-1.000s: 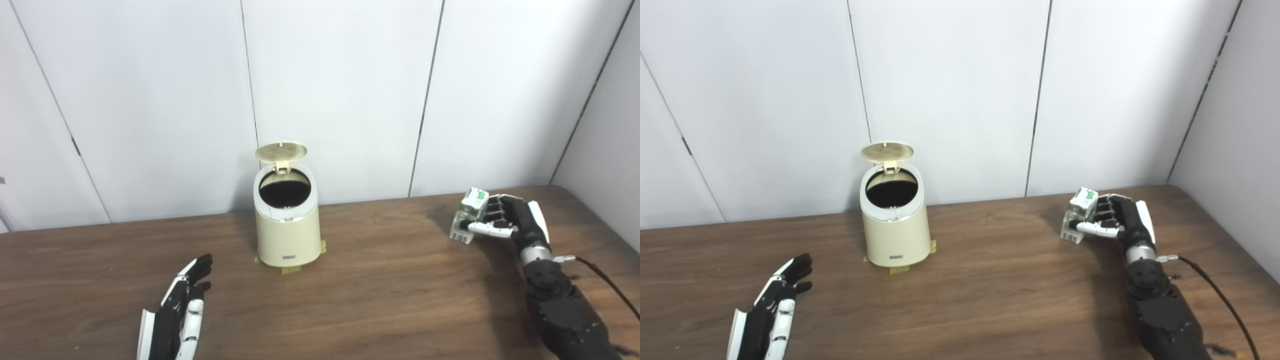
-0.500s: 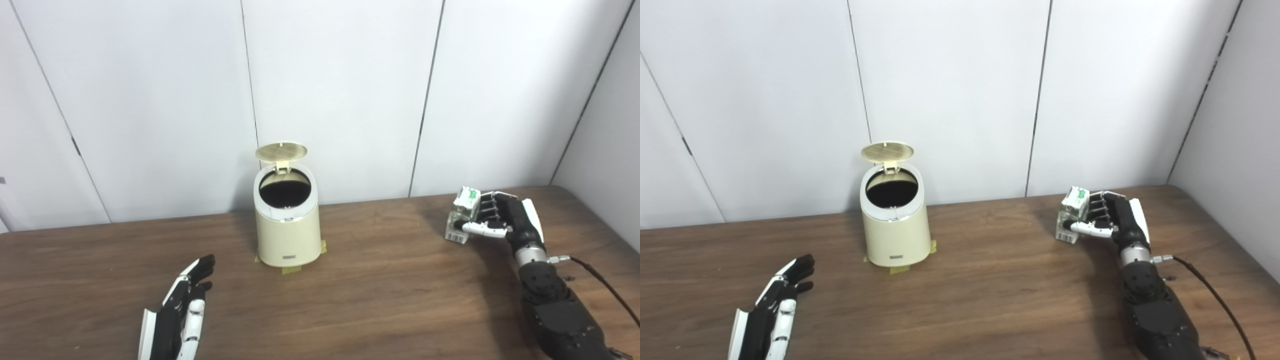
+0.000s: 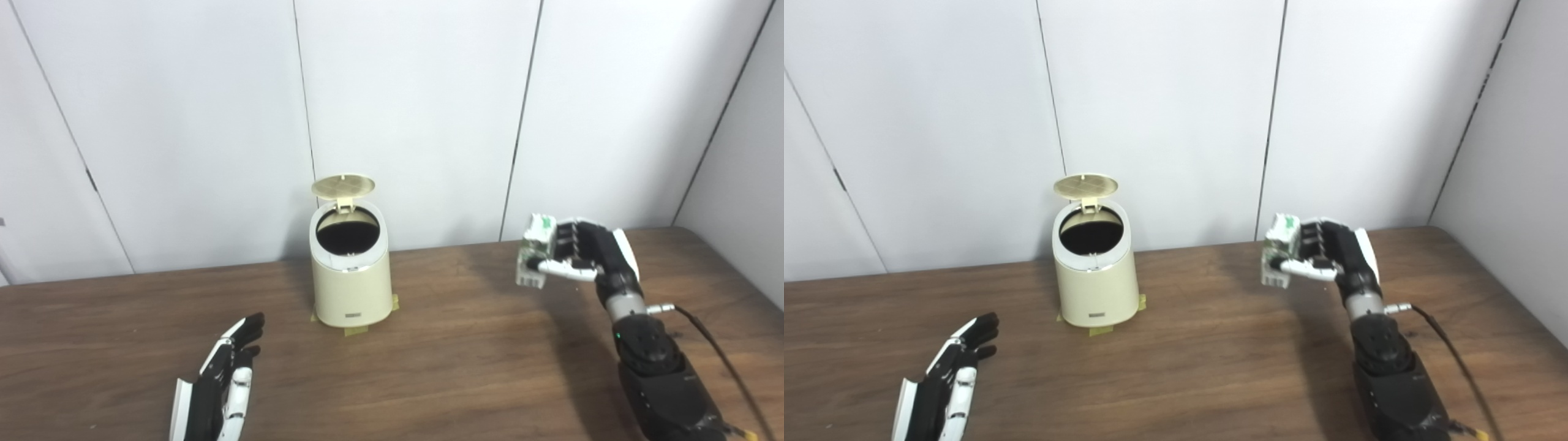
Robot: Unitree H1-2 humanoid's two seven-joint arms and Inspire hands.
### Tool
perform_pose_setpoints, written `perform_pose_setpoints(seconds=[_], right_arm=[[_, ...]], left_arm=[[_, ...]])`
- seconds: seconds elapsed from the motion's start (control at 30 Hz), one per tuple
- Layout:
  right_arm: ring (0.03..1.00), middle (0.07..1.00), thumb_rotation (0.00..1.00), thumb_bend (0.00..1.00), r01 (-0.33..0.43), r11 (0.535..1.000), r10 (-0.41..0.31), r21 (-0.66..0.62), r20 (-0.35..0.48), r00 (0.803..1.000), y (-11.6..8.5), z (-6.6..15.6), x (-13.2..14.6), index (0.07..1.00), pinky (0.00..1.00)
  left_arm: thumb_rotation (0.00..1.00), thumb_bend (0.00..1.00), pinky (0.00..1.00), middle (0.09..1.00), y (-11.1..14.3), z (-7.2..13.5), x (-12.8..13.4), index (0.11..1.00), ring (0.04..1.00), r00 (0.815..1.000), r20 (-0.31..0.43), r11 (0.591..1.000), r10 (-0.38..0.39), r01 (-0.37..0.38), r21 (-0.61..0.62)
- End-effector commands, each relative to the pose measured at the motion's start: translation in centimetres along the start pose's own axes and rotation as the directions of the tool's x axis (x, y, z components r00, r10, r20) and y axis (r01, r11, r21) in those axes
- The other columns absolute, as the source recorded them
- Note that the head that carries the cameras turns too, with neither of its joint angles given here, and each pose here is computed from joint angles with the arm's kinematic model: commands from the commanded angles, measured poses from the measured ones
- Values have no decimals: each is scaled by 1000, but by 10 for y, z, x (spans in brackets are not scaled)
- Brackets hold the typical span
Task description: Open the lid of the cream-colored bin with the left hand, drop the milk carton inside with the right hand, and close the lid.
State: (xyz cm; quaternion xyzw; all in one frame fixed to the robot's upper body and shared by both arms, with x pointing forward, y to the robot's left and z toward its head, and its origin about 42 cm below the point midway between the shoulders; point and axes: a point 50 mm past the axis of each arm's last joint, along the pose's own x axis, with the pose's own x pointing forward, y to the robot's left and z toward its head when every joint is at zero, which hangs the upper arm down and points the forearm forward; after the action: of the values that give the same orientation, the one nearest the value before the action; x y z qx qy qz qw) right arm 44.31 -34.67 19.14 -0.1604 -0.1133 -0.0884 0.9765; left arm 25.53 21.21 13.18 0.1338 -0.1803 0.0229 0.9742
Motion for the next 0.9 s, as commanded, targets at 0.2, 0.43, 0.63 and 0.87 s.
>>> perform_pose_setpoints(seconds=[0.2,0.43,0.63,0.87], right_arm=[[457,484,0,531,-95,993,76,64,253,964,13,70,18,480,436],[460,496,0,531,-129,990,97,61,375,922,37,100,11,471,444],[462,491,0,522,-152,971,66,184,404,912,65,106,4,475,416],[494,482,0,519,-217,964,131,153,438,890,93,130,-10,460,464]], left_arm=[[902,275,769,826,7,-16,-21,815,820,997,-73,997,-27,32,65],[884,271,760,829,7,-17,-20,814,819,997,-72,998,-28,32,55],[869,256,771,836,5,-17,-21,813,830,997,-79,998,-25,29,46],[830,246,766,840,4,-19,-22,809,830,996,-93,999,-14,17,31]])
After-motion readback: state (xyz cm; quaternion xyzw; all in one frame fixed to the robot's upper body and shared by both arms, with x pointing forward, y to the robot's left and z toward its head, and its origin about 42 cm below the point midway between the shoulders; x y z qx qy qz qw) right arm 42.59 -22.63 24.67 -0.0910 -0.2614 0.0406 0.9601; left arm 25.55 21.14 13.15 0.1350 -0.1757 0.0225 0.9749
